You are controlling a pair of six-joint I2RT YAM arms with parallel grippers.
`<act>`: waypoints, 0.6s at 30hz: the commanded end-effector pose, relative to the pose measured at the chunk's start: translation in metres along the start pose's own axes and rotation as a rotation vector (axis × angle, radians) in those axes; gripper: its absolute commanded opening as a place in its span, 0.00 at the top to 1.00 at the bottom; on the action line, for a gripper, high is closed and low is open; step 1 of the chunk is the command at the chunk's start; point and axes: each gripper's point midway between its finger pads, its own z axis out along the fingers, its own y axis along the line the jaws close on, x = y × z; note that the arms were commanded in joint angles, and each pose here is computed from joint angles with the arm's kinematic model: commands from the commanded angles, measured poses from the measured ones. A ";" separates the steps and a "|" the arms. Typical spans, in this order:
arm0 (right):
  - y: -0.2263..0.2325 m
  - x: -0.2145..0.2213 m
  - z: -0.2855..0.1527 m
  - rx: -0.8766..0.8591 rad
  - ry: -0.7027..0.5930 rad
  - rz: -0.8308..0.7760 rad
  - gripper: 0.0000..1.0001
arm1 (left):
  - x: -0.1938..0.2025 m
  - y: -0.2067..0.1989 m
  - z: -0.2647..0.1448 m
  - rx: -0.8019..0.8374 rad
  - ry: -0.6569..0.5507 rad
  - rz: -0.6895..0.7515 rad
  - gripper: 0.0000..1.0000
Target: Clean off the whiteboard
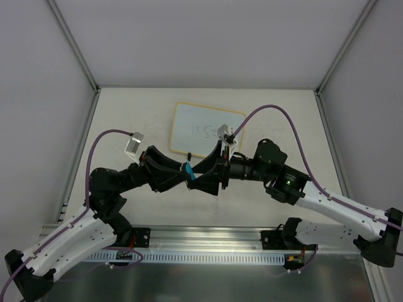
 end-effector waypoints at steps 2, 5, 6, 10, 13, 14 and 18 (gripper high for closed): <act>0.005 -0.016 -0.012 0.010 -0.074 -0.055 0.29 | -0.010 -0.019 0.000 0.057 -0.014 0.061 0.92; 0.006 -0.014 -0.021 0.014 -0.085 -0.054 0.27 | -0.012 -0.020 -0.001 0.048 -0.021 0.075 0.93; 0.004 -0.012 -0.023 0.018 -0.083 -0.050 0.27 | -0.011 -0.018 -0.001 0.039 -0.016 0.077 0.93; -0.007 -0.004 -0.037 0.053 -0.088 -0.029 0.26 | -0.010 -0.013 -0.004 0.008 -0.011 0.084 0.93; -0.029 0.006 -0.053 0.112 -0.102 0.002 0.26 | -0.006 0.007 -0.006 -0.109 0.020 0.075 1.00; -0.041 0.002 -0.062 0.150 -0.125 0.003 0.26 | -0.008 0.015 -0.007 -0.158 0.013 0.077 1.00; -0.078 0.009 -0.080 0.247 -0.140 0.058 0.26 | -0.005 0.036 -0.010 -0.280 0.045 0.077 1.00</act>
